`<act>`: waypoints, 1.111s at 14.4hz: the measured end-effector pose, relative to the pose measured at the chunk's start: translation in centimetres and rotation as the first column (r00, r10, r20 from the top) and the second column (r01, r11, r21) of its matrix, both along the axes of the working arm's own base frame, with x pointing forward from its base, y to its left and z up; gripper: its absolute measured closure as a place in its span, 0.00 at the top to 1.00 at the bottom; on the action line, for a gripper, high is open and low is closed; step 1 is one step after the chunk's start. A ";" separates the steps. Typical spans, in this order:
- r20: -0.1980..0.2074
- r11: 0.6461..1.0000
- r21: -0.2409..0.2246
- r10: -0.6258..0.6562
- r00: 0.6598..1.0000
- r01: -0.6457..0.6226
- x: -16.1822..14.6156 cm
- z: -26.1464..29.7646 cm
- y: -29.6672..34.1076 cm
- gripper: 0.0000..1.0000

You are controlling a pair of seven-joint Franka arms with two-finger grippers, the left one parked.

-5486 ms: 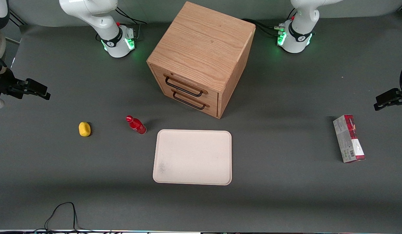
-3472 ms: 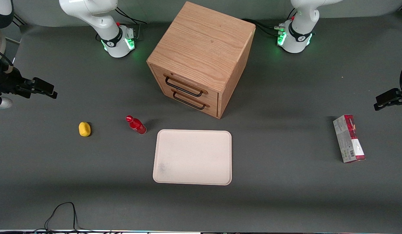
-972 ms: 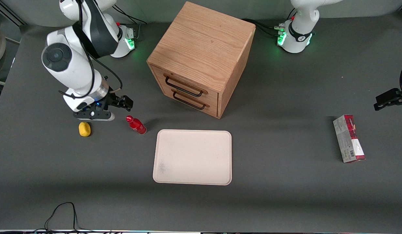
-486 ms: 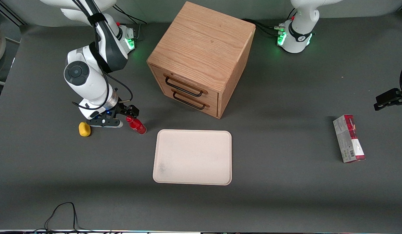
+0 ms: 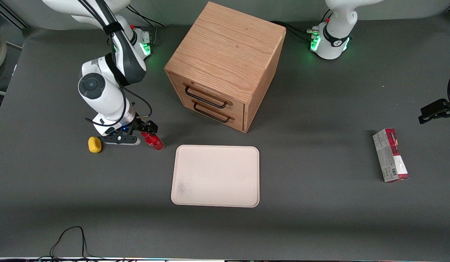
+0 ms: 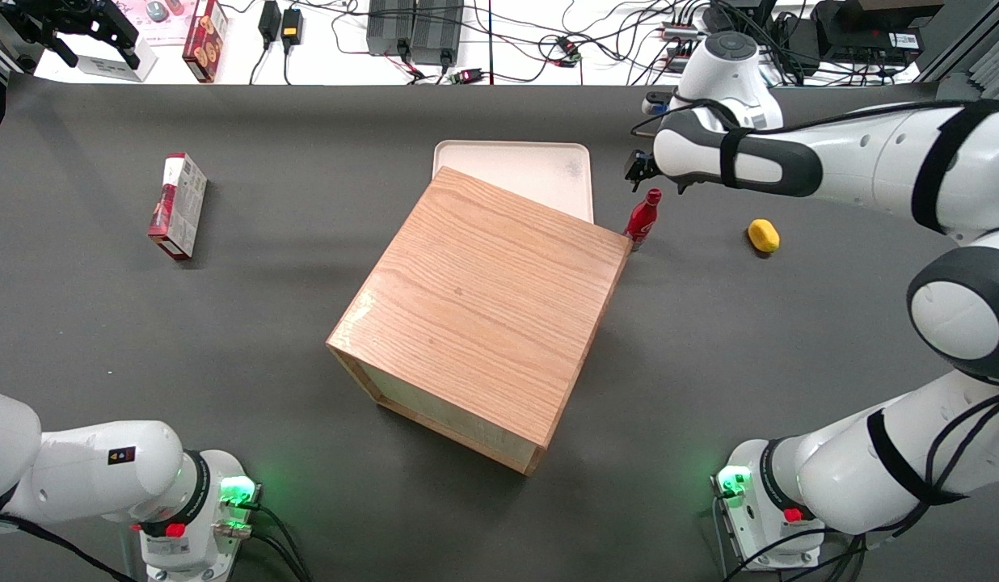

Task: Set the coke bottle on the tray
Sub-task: 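Lower the right gripper around the bottle's body and close it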

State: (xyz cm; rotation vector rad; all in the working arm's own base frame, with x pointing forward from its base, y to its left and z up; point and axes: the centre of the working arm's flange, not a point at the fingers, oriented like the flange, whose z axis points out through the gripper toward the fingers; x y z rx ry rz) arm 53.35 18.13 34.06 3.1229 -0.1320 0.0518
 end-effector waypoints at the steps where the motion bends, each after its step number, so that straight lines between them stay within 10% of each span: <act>1: 0.001 1.000 -0.001 0.000 1.000 0.000 0.1 -0.4 0.0 1.00; 16: -0.015 1.000 -0.011 -0.001 1.000 0.001 0.3 -2.0 0.0 1.00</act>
